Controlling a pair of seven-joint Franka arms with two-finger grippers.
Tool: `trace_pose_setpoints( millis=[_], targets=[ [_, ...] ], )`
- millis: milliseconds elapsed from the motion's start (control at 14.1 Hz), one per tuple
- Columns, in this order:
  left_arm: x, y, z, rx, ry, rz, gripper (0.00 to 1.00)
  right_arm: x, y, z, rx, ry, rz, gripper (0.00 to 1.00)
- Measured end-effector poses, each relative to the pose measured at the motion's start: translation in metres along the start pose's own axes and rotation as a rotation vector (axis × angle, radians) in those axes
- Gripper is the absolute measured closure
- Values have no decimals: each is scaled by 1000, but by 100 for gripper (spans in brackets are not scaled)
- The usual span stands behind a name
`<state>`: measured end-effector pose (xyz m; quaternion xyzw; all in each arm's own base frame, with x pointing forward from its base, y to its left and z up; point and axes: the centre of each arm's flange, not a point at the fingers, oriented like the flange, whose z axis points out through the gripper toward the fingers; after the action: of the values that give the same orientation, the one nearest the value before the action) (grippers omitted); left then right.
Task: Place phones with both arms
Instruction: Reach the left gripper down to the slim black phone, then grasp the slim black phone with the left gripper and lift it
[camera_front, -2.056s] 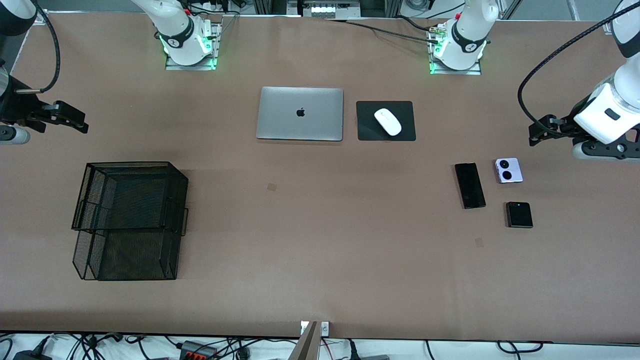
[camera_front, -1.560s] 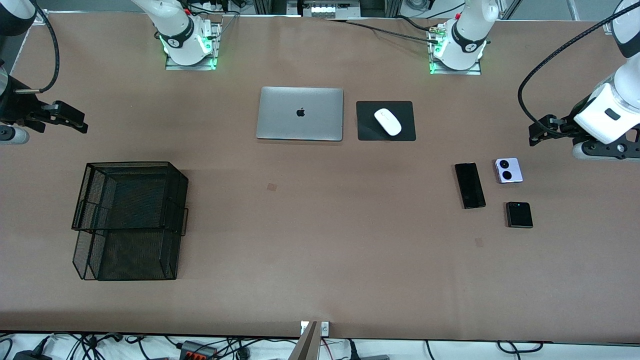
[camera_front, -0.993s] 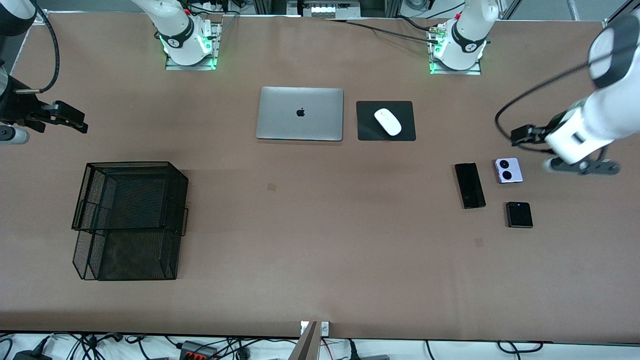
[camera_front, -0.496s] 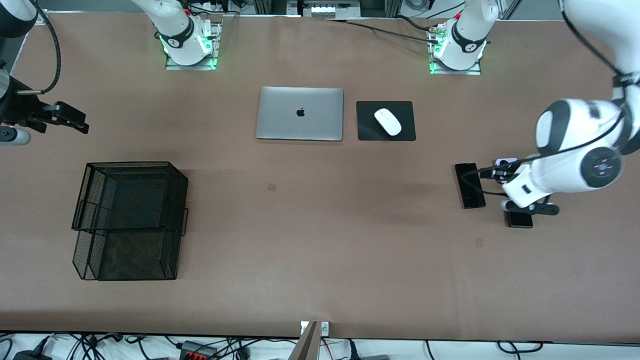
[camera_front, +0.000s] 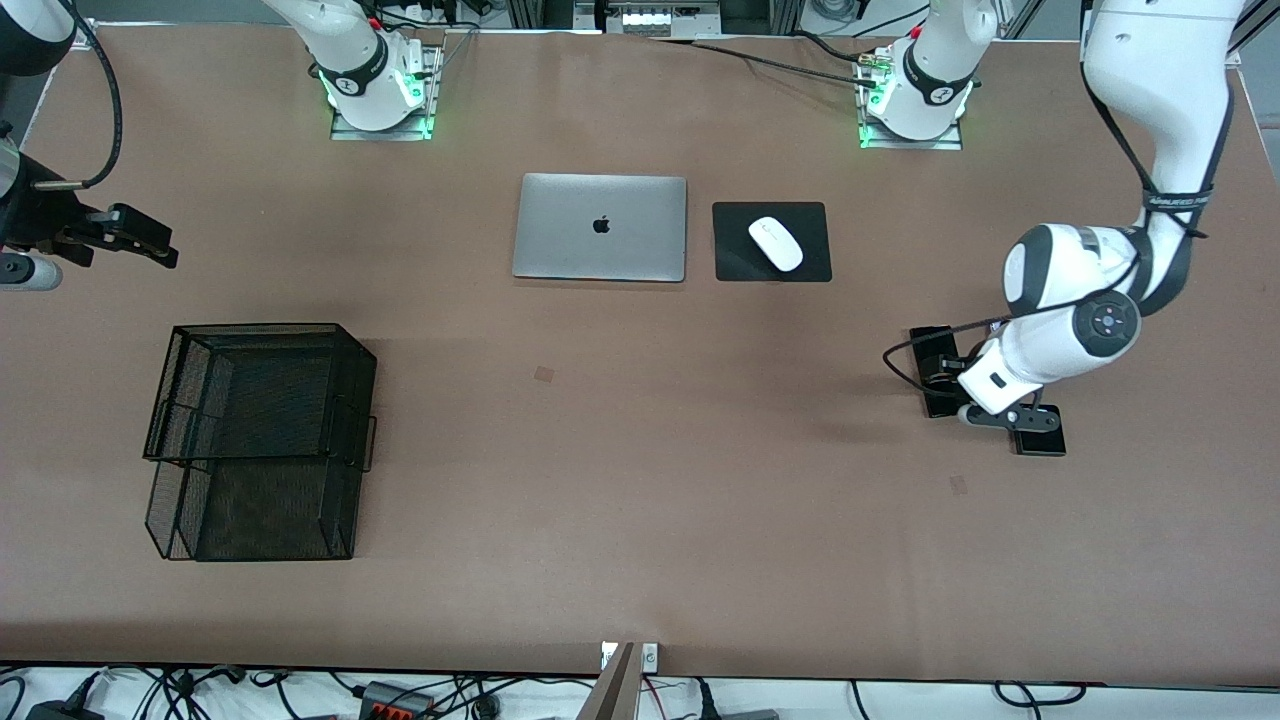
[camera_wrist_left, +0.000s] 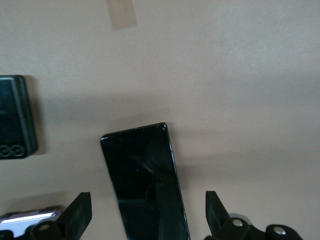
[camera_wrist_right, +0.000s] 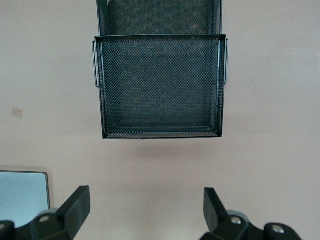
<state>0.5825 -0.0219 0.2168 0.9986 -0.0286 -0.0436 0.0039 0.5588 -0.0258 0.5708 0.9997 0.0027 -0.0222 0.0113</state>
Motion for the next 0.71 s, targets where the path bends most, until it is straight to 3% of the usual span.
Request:
trace_pose_setpoints(
  millis=[284, 709],
  targets=[
    [-24, 2, 44, -7, 25, -31, 0, 1, 0, 6, 0, 2, 0, 0],
    [-26, 0, 50, -8, 22, -56, 0, 10, -3, 37, -1, 18, -6, 0]
  ],
)
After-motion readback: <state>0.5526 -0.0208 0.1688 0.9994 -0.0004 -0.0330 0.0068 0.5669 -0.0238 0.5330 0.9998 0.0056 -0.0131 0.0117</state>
